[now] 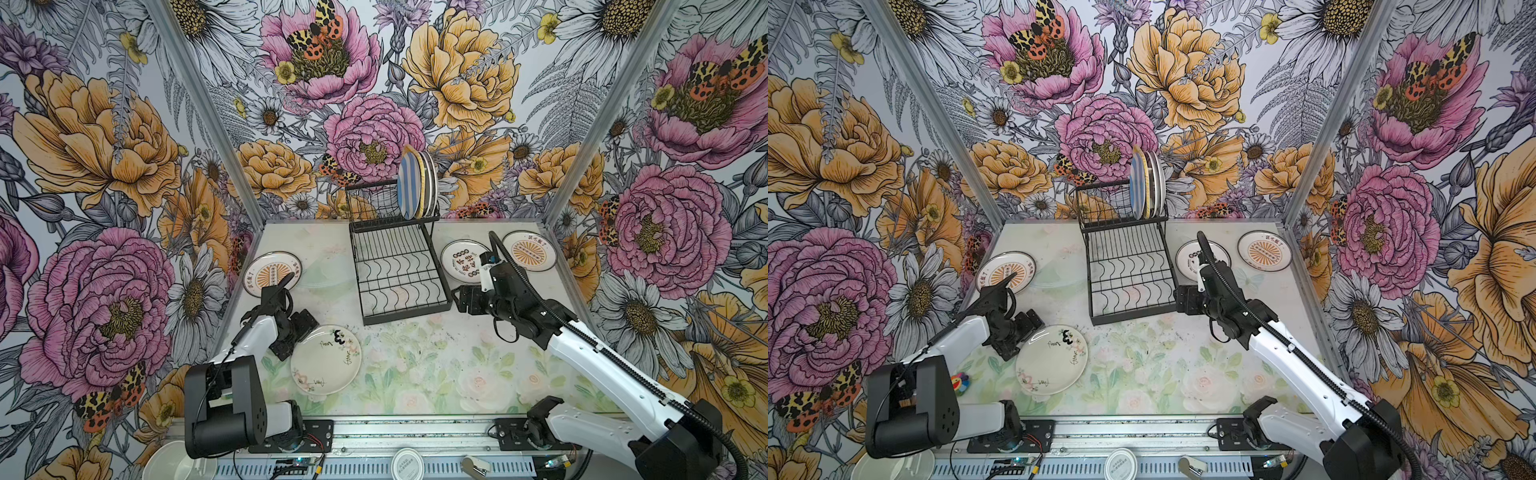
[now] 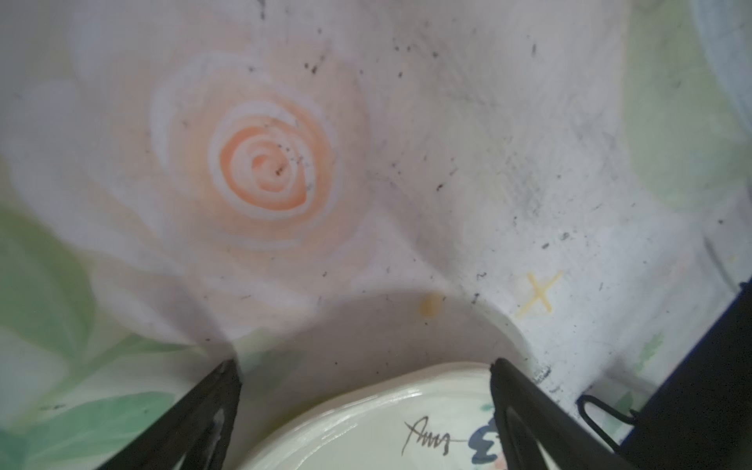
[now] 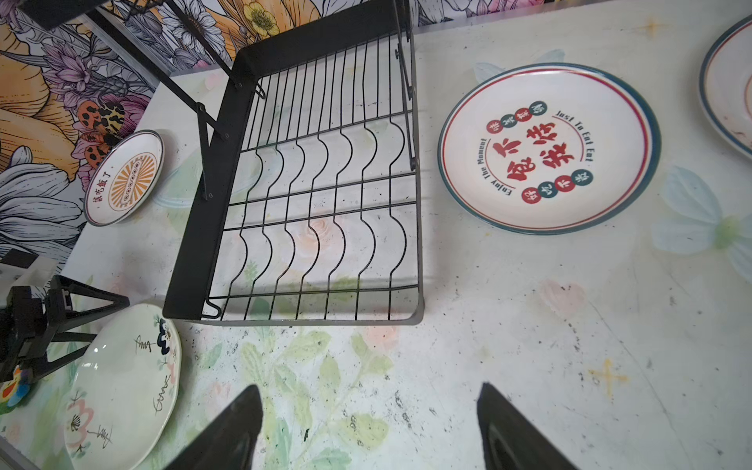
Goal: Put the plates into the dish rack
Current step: 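Push the white floral plate with the left gripper toward the right gripper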
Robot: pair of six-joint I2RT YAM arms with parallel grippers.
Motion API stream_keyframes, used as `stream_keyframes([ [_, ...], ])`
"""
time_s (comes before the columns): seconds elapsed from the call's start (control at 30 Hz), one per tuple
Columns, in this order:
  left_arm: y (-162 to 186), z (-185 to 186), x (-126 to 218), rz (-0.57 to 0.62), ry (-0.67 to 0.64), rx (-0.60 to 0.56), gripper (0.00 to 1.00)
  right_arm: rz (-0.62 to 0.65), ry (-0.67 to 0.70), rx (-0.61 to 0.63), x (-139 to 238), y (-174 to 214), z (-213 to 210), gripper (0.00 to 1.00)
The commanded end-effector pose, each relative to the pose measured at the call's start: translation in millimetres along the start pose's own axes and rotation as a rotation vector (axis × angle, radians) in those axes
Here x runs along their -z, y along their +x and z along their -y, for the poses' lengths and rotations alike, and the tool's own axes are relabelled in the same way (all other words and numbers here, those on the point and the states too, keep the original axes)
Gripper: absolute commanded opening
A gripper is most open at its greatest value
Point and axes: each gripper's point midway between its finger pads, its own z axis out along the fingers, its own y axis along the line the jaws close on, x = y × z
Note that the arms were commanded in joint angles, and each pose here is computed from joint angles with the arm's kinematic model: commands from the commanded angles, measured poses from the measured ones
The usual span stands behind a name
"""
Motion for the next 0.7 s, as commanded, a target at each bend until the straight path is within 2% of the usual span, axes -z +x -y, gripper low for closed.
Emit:
stream_keyframes([
  [0.0, 12.7, 18.6, -2.6, -0.037, 0.068, -0.046, 0.96, 0.045, -0.006, -0.012, 6.8, -7.9, 0.6, 0.83],
  [0.2, 38.9, 36.5, -4.7, -0.096, 0.104, -0.113, 0.94, 0.046, -0.007, -0.015, 7.9, -7.2, 1.5, 0.83],
  [0.43, 74.3, 44.0, -5.5, -0.131, 0.106, -0.120, 0.93, 0.044, -0.007, -0.019, 7.5, -6.2, 2.2, 0.83],
  [0.67, 104.0, 65.9, -6.2, -0.170, 0.183, -0.130, 0.93, 0.034, -0.011, -0.017, 4.4, -6.0, 0.8, 0.83],
])
